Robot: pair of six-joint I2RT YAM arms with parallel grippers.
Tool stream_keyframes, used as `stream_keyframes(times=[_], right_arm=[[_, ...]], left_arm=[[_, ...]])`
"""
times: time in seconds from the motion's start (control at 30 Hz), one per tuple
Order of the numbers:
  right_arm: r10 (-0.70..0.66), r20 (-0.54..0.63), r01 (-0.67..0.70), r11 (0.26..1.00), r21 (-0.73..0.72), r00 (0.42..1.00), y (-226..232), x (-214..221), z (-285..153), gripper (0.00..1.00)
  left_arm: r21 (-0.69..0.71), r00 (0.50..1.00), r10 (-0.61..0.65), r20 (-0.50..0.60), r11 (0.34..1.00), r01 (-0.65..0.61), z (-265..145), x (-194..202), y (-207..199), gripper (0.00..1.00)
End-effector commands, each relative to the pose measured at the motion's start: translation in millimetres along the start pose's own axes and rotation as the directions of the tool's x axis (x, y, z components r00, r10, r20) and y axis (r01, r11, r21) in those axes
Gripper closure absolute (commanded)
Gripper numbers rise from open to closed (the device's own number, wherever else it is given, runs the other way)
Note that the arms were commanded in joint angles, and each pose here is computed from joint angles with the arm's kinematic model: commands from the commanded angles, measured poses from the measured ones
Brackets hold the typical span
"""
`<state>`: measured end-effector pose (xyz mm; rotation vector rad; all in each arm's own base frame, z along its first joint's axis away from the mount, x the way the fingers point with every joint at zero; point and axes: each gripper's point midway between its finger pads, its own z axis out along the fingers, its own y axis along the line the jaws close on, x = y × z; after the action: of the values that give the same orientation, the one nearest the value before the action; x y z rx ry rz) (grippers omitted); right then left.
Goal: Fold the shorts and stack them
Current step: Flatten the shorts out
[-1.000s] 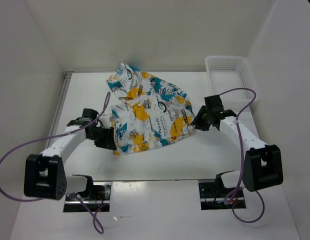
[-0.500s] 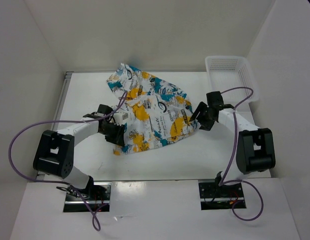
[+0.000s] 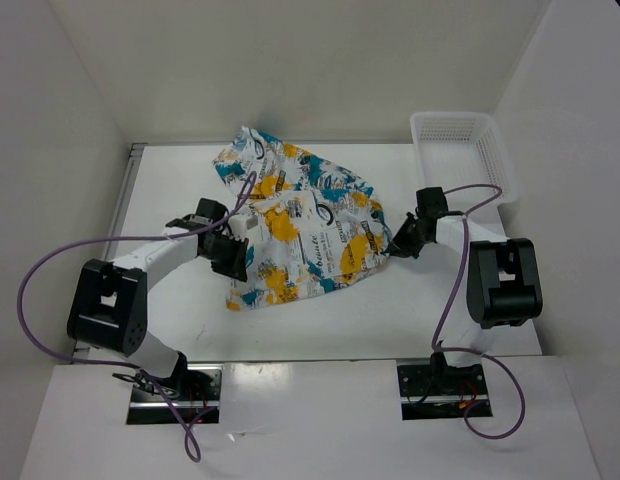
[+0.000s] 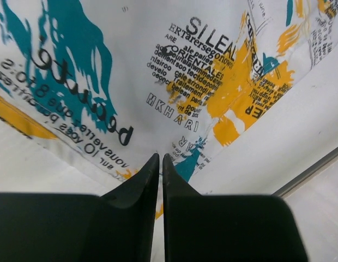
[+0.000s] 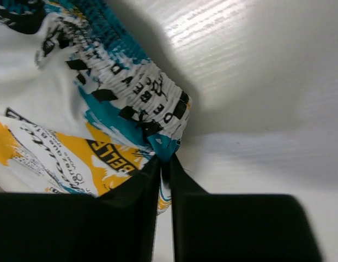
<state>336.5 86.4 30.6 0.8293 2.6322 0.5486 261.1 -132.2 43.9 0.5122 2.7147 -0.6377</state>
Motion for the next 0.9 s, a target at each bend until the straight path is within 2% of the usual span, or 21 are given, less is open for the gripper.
stream_keyframes(times=[0.0, 0.03, 0.07, 0.13, 0.17, 0.23, 0.4, 0.57, 0.6, 0.67, 0.7, 0.73, 0.8, 0.87], right_arm=[[-0.028, 0.068, 0.034, 0.995, -0.090, 0.997, 30.5, -26.7, -6.7, 0.89], [-0.028, 0.075, 0.034, 0.996, -0.082, 0.997, 29.1, -28.0, -6.4, 0.92], [-0.028, 0.075, 0.034, 0.996, -0.082, 0.997, 29.1, -28.0, -6.3, 0.92], [-0.028, 0.075, 0.034, 0.996, -0.082, 0.997, 29.1, -28.0, -6.3, 0.93], [-0.028, 0.075, 0.034, 0.996, -0.082, 0.997, 29.1, -28.0, -6.3, 0.93], [-0.028, 0.075, 0.034, 0.996, -0.082, 0.997, 29.1, -28.0, -6.3, 0.93], [-0.033, 0.062, 0.037, 0.997, -0.070, 0.998, 24.4, -23.5, -5.0, 0.92], [-0.033, 0.062, 0.037, 0.997, -0.070, 0.998, 24.4, -23.5, -5.0, 0.92], [-0.033, 0.062, 0.037, 0.997, -0.070, 0.998, 24.4, -23.5, -5.0, 0.92], [-0.033, 0.062, 0.037, 0.997, -0.070, 0.998, 24.4, -23.5, -5.0, 0.92], [-0.033, 0.062, 0.037, 0.997, -0.070, 0.998, 24.4, -23.5, -5.0, 0.92], [-0.033, 0.062, 0.037, 0.997, -0.070, 0.998, 24.4, -23.5, -5.0, 0.92], [-0.033, 0.062, 0.037, 0.997, -0.070, 0.998, 25.8, -24.6, -6.4, 0.92], [-0.033, 0.061, 0.037, 0.997, -0.069, 0.998, 25.9, -23.7, -9.1, 0.96]], left_arm=[[-0.035, 1.000, 0.000, -0.019, 0.999, 0.000, -14.7, -3.7, -0.5, 0.87], [-0.055, 0.999, -0.007, -0.037, 0.998, 0.005, -15.7, 0.6, 2.6, 0.79], [-0.099, 0.998, -0.017, -0.061, 0.995, 0.011, -16.0, 12.0, 10.1, 0.60], [-0.135, 0.996, -0.037, -0.086, 0.991, 0.026, -18.1, 26.1, 17.1, 0.49], [-0.135, 0.995, -0.040, -0.091, 0.990, 0.027, -18.2, 30.7, 16.8, 0.46], [-0.106, 0.991, -0.064, -0.121, 0.993, 0.051, -13.8, 46.0, 14.4, 0.46], [0.011, 0.993, -0.058, -0.100, 0.998, 0.059, 2.0, 40.8, 0.5, 0.46], [0.042, 0.996, -0.042, -0.085, 0.998, 0.046, 8.7, 35.3, -3.4, 0.61], [0.054, 0.996, -0.042, -0.084, 0.997, 0.047, 8.7, 35.0, -5.5, 0.71], [0.062, 0.997, -0.033, -0.063, 0.997, 0.037, 8.2, 28.0, -6.8, 0.81], [0.079, 0.998, -0.033, -0.062, 0.996, 0.038, 8.0, 27.7, -9.7, 0.92], [0.079, 0.997, -0.035, -0.065, 0.996, 0.040, 9.3, 25.9, -9.0, 0.98], [0.063, 0.997, -0.036, -0.069, 0.997, 0.040, 7.1, 24.3, -7.0, 1.00], [0.001, 0.999, -0.017, -0.032, 1.000, 0.017, -6.5, 4.6, -1.3, 1.00]])
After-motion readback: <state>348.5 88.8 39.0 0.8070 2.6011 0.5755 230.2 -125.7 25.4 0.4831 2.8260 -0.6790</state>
